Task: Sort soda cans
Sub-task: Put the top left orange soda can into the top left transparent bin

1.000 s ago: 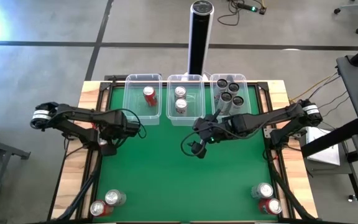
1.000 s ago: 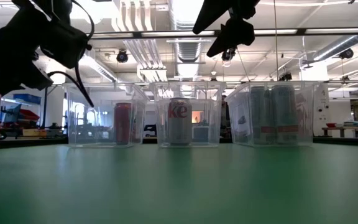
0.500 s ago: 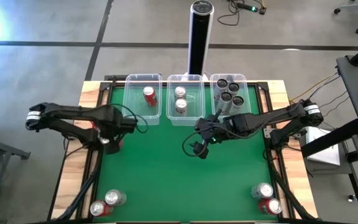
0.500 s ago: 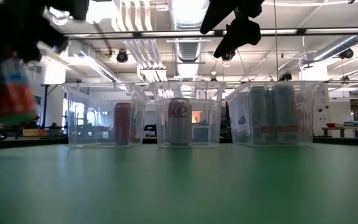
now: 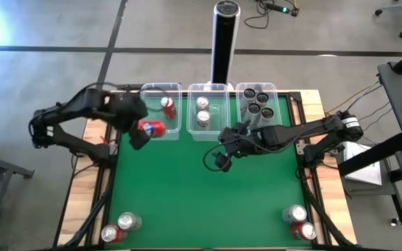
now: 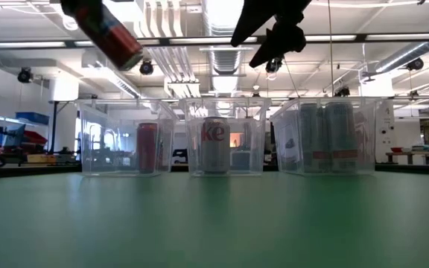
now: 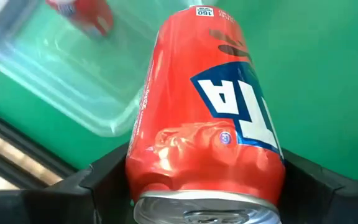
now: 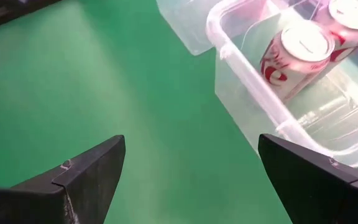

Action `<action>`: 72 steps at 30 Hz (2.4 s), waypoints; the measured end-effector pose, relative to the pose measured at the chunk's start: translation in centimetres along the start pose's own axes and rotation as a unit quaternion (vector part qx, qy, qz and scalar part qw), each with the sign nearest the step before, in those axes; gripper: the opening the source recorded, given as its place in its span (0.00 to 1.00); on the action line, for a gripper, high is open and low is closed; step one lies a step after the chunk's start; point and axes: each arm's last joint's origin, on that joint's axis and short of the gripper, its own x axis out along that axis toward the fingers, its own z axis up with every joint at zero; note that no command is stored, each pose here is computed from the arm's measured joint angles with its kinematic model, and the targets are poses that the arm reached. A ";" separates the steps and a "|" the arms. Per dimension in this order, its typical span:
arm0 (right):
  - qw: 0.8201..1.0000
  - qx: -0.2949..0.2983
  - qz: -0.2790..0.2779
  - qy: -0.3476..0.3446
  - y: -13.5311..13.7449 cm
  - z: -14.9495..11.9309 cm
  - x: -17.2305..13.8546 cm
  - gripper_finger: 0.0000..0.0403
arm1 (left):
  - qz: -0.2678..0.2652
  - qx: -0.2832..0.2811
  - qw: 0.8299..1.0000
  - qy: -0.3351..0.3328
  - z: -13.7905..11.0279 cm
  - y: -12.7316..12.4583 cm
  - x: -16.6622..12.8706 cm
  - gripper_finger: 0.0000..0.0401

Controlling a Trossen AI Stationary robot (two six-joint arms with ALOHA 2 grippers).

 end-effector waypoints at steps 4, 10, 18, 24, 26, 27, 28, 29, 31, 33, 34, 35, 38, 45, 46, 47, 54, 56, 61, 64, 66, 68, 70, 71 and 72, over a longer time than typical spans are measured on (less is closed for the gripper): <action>1.000 0.007 0.002 -0.010 -0.2 0.3 0.1 0.90 | 0.009 0.020 1.000 0.004 3.0 0.6 0.4 0.71; 1.000 0.013 0.016 -0.003 0.0 0.2 0.0 0.90 | 0.046 0.003 0.999 0.017 7.8 3.4 2.2 0.71; 0.999 0.030 0.030 0.018 0.4 -0.2 -0.1 0.90 | 0.065 0.035 0.995 0.062 10.6 5.6 5.1 0.71; 0.999 0.027 0.029 0.029 0.7 -0.7 -0.3 0.90 | 0.091 0.057 0.989 0.104 10.6 6.6 7.1 0.71; 0.999 0.026 0.030 0.029 0.8 -0.7 -0.3 0.90 | 0.095 0.058 0.988 0.111 10.6 7.0 7.5 0.71; 0.999 0.026 0.031 0.029 0.9 -0.7 -0.3 0.90 | 0.096 0.059 0.987 0.112 10.6 7.2 7.5 0.71; 0.999 0.026 0.031 0.029 0.9 -0.7 -0.3 0.90 | 0.097 0.061 0.987 0.114 10.6 7.3 7.6 0.71; 0.999 0.026 0.030 0.029 0.8 -0.8 -0.3 0.90 | 0.097 0.061 0.987 0.116 10.6 7.3 7.7 0.71; 0.999 0.026 0.030 0.029 0.8 -0.7 -0.3 0.90 | 0.096 0.064 0.986 0.123 10.5 7.4 8.0 0.71; 0.999 0.026 0.029 0.028 0.8 -0.7 -0.3 0.90 | 0.096 0.067 0.984 0.134 10.2 7.5 8.5 0.71; 0.999 0.026 0.029 0.028 0.8 -0.7 -0.3 0.90 | 0.095 0.069 0.983 0.143 10.0 7.6 8.8 0.71; 0.999 0.026 0.029 0.028 0.8 -0.7 -0.3 0.90 | 0.095 0.071 0.981 0.152 9.8 7.6 9.1 0.71; 0.999 0.026 0.028 0.028 0.8 -0.7 -0.3 0.90 | 0.095 0.073 0.978 0.171 9.2 7.7 10.0 0.71; 0.999 0.021 0.023 0.025 0.7 -0.7 -0.3 0.90 | 0.105 0.086 0.972 0.193 8.3 7.9 10.7 0.71; 0.999 0.021 0.021 0.024 0.7 -0.6 -0.3 0.90 | 0.114 0.090 0.970 0.197 8.3 8.0 10.9 0.71; 0.999 0.021 0.019 0.022 0.6 -0.6 -0.3 0.90 | 0.120 0.091 0.968 0.201 8.4 8.0 11.1 0.71; 0.999 0.026 0.013 0.018 0.6 -0.6 -0.3 0.90 | 0.128 0.105 0.959 0.231 8.8 8.2 12.9 0.71; 0.999 0.032 0.013 0.018 0.6 -0.6 -0.3 0.90 | 0.128 0.108 0.957 0.238 9.0 8.2 13.4 0.71; 0.999 0.041 0.013 0.018 0.6 -0.6 -0.3 0.90 | 0.152 0.124 0.946 0.260 9.4 8.5 14.7 0.71; 0.999 0.042 0.013 0.018 0.6 -0.6 -0.3 0.90 | 0.156 0.129 0.941 0.270 9.7 8.5 15.5 0.71; 0.999 0.042 0.013 0.018 0.6 -0.6 -0.3 0.90 | 0.156 0.129 0.939 0.278 9.8 8.5 16.0 0.71; 0.999 0.043 0.013 0.018 0.6 -0.6 -0.3 0.90 | 0.153 0.130 0.937 0.286 9.9 8.5 16.5 0.71; 0.999 0.046 0.014 0.019 0.6 -0.6 -0.3 0.90 | 0.151 0.129 0.935 0.292 9.9 8.5 17.0 0.71; 0.999 0.046 0.015 0.019 0.7 -0.6 -0.3 0.90 | 0.151 0.129 0.935 0.295 10.0 8.5 17.2 0.71; 0.999 0.046 0.016 0.020 0.7 -0.7 -0.3 0.90 | 0.151 0.130 0.934 0.298 10.0 8.6 17.4 0.71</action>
